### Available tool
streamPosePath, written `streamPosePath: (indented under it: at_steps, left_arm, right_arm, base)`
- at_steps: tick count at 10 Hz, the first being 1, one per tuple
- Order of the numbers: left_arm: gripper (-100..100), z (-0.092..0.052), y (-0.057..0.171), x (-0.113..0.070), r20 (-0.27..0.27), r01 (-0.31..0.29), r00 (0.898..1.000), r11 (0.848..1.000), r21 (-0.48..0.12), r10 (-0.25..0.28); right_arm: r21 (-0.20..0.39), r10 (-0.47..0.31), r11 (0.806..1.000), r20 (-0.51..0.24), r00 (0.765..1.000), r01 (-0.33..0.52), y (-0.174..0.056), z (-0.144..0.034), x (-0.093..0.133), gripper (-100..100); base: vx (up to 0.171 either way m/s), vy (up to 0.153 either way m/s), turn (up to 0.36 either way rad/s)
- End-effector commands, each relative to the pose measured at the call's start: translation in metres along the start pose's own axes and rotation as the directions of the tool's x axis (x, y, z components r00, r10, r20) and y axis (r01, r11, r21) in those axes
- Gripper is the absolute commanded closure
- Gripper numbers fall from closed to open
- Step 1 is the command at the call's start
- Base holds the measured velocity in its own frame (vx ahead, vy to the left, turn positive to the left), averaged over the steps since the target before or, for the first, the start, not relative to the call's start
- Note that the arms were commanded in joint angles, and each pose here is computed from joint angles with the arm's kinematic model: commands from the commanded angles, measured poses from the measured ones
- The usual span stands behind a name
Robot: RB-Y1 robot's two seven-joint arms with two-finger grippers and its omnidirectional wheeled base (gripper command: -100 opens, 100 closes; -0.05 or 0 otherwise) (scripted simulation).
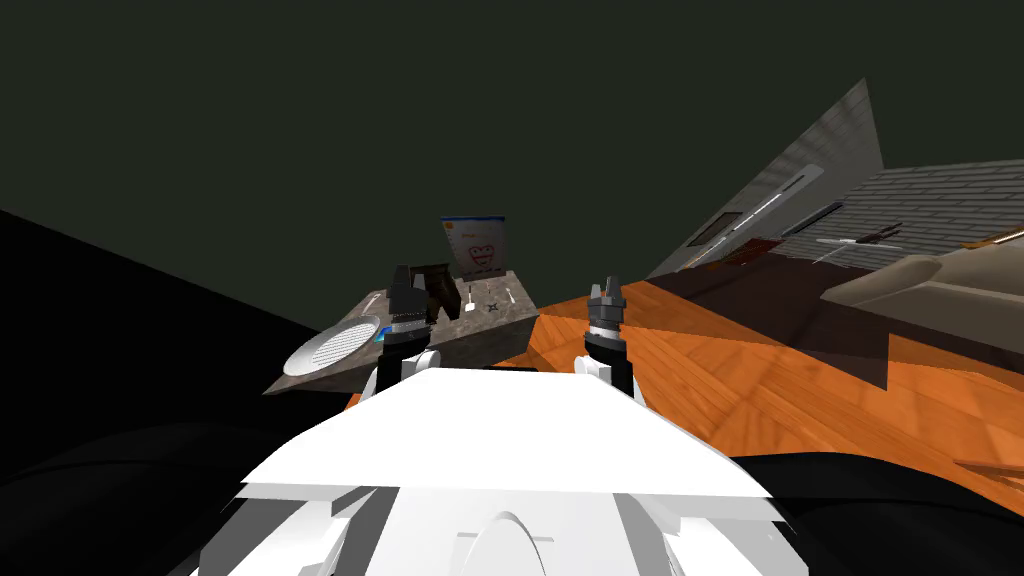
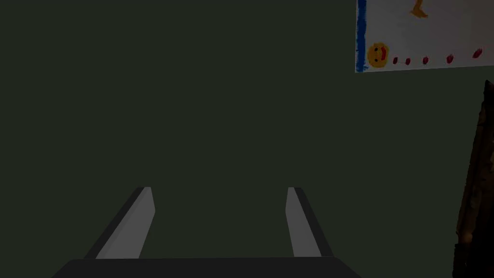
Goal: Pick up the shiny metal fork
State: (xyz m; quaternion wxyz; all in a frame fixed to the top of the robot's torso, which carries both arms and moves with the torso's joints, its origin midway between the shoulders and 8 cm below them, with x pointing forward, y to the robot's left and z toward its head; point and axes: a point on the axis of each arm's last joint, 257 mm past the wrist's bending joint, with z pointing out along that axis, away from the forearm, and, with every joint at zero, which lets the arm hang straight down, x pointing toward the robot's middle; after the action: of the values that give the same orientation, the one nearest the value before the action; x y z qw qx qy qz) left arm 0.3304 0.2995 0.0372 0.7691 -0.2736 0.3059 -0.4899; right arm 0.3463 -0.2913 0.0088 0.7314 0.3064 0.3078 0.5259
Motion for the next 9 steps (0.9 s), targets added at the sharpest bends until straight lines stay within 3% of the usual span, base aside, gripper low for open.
streamPosePath:
  at_steps: [1,5,6,9]
  left_arm:
    - [0,0.0,0.0,0.0,0.0,0.0,1.0,1.0,0.0,0.0]
    - [0,0.0,0.0,0.0,0.0,0.0,1.0,1.0,0.0,0.0]
    - [0,0.0,0.0,0.0,0.0,0.0,1.0,1.0,0.0,0.0]
    - [0,0.0,0.0,0.0,0.0,0.0,1.0,1.0,0.0,0.0]
  right_arm:
    - [0.021,-0.015,1.0,-0.022,1.0,0.016,-0.007,-0.003,-0.001,-100]
    - [0.152,-0.069,0.985,-0.1,0.993,0.084,-0.05,-0.025,-0.017,-100]
    - [0.151,-0.071,0.985,-0.105,0.992,0.087,-0.05,-0.025,-0.016,-100]
    - [0.304,-0.108,0.94,-0.168,0.98,0.155,-0.098,-0.055,-0.042,-100]
  base:
    - [-0.02,-0.022,0.094]
    - [-0.045,-0.049,0.217]
    - [-0.031,-0.042,0.097]
    - [-0.042,-0.029,0.324]
